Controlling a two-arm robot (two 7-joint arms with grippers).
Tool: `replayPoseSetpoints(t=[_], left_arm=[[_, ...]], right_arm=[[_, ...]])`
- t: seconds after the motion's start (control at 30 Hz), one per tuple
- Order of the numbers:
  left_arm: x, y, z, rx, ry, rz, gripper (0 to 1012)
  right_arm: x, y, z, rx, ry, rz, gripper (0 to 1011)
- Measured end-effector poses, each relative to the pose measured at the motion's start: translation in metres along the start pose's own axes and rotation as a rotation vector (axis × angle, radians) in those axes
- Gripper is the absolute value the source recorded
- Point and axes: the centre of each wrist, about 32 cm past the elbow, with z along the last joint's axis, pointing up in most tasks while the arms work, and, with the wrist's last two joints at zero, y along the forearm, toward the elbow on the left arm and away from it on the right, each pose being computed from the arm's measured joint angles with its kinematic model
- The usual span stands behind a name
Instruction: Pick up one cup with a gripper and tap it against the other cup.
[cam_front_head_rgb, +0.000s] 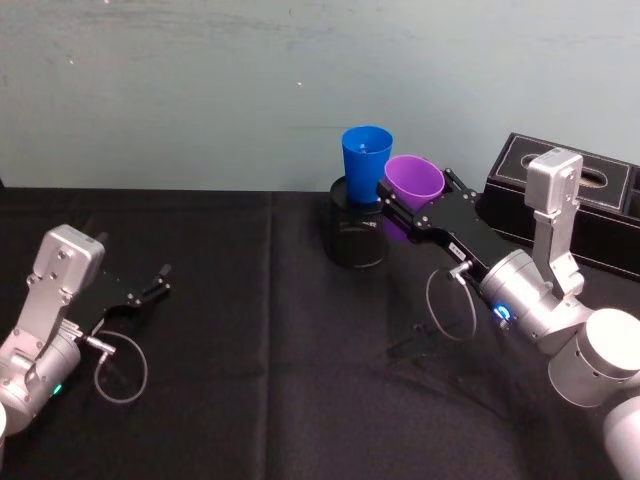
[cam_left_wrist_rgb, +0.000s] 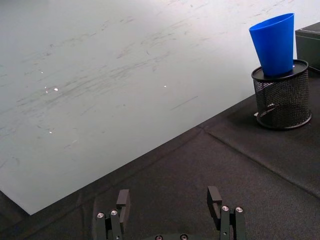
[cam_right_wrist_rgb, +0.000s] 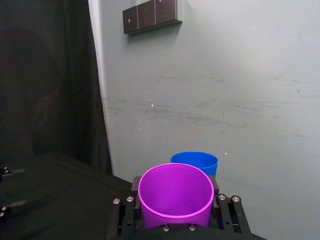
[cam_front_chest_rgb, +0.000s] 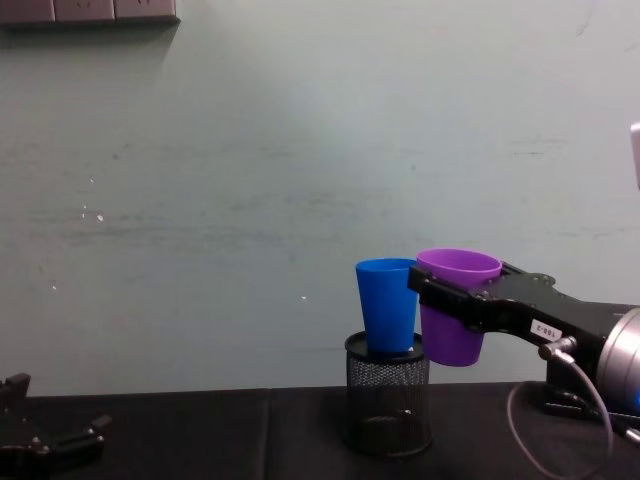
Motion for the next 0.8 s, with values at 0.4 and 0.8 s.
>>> replayPoseSetpoints(t=[0.4, 0.8], left_arm=[[0.0000, 0.0000, 0.0000, 0.000, 0.000, 0.000, 1011], [0.0000, 0.0000, 0.0000, 0.000, 0.000, 0.000, 1011]], right_arm=[[-0.005, -0.015, 0.008, -0.016, 0.002, 0.024, 752], [-0.009, -0.031, 0.016, -0.029, 0.004, 0.060, 752]])
